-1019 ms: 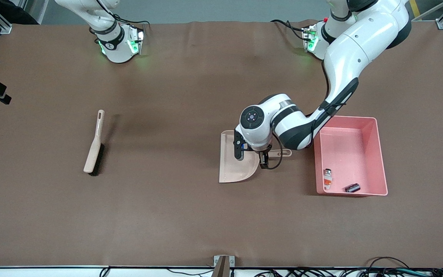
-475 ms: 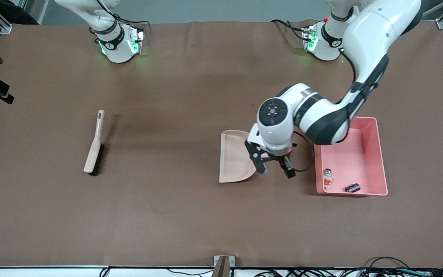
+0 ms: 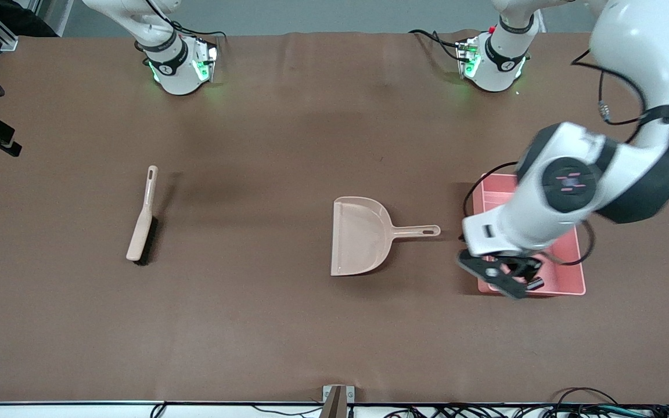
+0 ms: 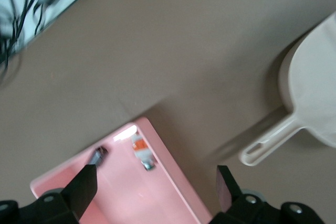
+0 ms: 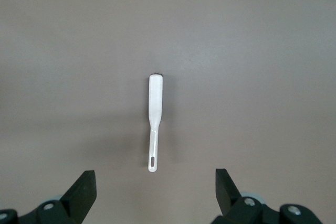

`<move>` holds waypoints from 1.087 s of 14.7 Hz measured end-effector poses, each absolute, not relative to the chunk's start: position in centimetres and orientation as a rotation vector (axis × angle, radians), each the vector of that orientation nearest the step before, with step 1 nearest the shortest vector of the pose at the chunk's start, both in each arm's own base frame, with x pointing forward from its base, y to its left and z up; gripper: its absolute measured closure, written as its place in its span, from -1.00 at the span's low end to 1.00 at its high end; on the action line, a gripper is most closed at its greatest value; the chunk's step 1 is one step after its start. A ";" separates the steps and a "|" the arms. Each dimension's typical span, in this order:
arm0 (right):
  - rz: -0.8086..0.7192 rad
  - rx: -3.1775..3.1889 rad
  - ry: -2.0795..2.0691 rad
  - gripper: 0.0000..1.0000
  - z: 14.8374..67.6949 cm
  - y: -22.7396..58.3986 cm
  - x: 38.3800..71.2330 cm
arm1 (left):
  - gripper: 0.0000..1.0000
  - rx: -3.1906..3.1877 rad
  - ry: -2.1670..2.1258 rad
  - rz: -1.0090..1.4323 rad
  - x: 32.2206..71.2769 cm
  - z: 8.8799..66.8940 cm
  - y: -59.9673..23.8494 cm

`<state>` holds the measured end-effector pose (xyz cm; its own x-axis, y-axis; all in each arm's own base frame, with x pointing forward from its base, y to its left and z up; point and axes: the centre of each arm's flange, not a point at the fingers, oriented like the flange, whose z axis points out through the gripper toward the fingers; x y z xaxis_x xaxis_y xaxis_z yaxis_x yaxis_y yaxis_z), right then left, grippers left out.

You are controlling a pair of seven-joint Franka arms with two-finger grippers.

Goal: Clean e-waste and dump in bin

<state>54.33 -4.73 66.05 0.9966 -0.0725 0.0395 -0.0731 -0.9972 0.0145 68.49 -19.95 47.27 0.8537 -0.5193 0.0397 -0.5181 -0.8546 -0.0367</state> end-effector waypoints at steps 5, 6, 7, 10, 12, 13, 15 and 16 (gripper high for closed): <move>0.060 3.123 -0.112 -1.00 66.1 -4.7 54.3 | -1.00 -3.124 0.522 -0.069 67.6 53.9 -10.3; 0.060 3.123 -0.111 -1.00 66.1 -4.7 54.3 | -1.00 -3.106 0.497 -0.062 67.0 54.9 -9.9; 0.060 3.123 -0.111 -1.00 66.1 -4.6 54.3 | -1.00 -3.090 0.477 -0.038 66.2 55.8 -10.0; 0.063 3.123 -0.110 -1.00 66.1 -4.6 54.3 | -1.00 -3.104 0.395 0.044 63.6 58.3 -10.5; 0.068 3.123 -0.109 -1.00 66.1 -4.6 54.4 | -1.00 -3.110 0.328 0.085 61.8 59.6 -9.7; 0.069 3.123 -0.109 -1.00 66.1 -4.6 54.4 | -1.00 -3.121 0.303 0.099 60.8 60.0 -9.5; 0.069 3.123 -0.109 -1.00 66.2 -4.6 54.4 | -1.00 -3.144 0.264 0.119 58.6 60.6 -9.1; 0.070 3.123 -0.109 -1.00 66.2 -4.6 54.4 | -1.00 -3.145 0.250 0.122 57.4 60.9 -8.9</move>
<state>54.38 -4.61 66.17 0.9966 -0.0691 0.0451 -0.0698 -0.9975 0.0146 57.38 -8.93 60.92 0.9845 -0.1585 -0.0757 -0.1573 -0.9873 0.0217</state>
